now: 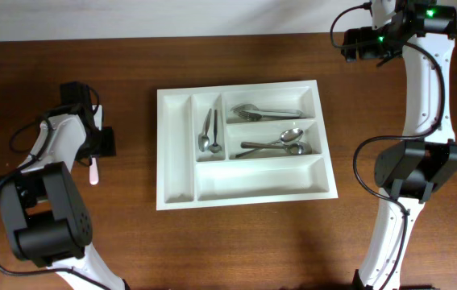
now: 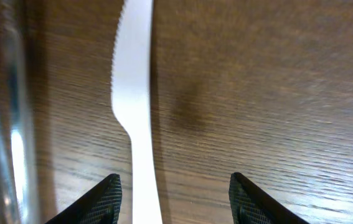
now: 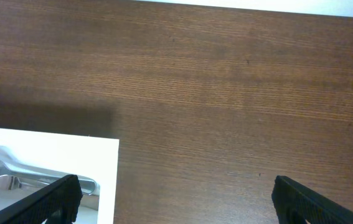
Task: Pack container
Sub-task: 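Move the left gripper to the white plastic knife and grasp it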
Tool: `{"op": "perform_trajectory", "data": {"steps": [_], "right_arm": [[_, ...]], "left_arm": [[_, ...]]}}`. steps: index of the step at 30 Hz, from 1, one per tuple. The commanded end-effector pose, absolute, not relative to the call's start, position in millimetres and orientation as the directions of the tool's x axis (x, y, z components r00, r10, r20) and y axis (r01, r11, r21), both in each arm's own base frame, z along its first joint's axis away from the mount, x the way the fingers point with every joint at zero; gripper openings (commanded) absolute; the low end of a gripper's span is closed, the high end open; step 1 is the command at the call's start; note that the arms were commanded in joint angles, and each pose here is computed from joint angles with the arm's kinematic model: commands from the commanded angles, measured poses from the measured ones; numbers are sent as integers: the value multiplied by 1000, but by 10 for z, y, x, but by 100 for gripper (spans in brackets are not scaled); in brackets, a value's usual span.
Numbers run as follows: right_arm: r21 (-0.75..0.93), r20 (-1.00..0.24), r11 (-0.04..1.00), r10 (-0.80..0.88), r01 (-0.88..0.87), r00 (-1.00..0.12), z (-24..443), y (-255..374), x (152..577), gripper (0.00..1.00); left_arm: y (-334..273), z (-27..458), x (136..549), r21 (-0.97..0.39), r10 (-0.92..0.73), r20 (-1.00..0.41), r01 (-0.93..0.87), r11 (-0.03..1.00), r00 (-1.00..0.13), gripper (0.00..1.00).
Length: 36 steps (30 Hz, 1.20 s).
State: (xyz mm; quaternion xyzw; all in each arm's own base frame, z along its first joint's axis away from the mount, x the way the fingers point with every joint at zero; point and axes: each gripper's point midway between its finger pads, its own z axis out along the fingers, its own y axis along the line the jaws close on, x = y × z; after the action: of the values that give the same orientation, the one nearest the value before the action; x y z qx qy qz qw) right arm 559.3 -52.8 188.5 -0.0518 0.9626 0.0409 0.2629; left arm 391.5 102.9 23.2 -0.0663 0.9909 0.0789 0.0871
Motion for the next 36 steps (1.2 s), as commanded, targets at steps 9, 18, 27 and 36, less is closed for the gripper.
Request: {"op": "perform_trajectory", "data": {"steps": [9,18,27,36], "right_arm": [[38,-543,993,-76,-115,-836,2077,-521,5590,99],[38,-543,993,-76,-115,-836,2077,-521,5590,99],[38,-543,993,-76,-115,-836,2077,-521,5590,99],[38,-544,993,-76,-115,-836,2077,-521,5590,99]], "left_arm": [[1067,-2,3908,70,-130,-147,-141,987,-981,58],[1058,-111,3908,54,-135,-133,-143,988,-982,41],[1058,-112,3899,53,-140,-129,-148,988,-982,8],[1068,-13,3944,54,-147,-142,-155,986,-979,2]]}}
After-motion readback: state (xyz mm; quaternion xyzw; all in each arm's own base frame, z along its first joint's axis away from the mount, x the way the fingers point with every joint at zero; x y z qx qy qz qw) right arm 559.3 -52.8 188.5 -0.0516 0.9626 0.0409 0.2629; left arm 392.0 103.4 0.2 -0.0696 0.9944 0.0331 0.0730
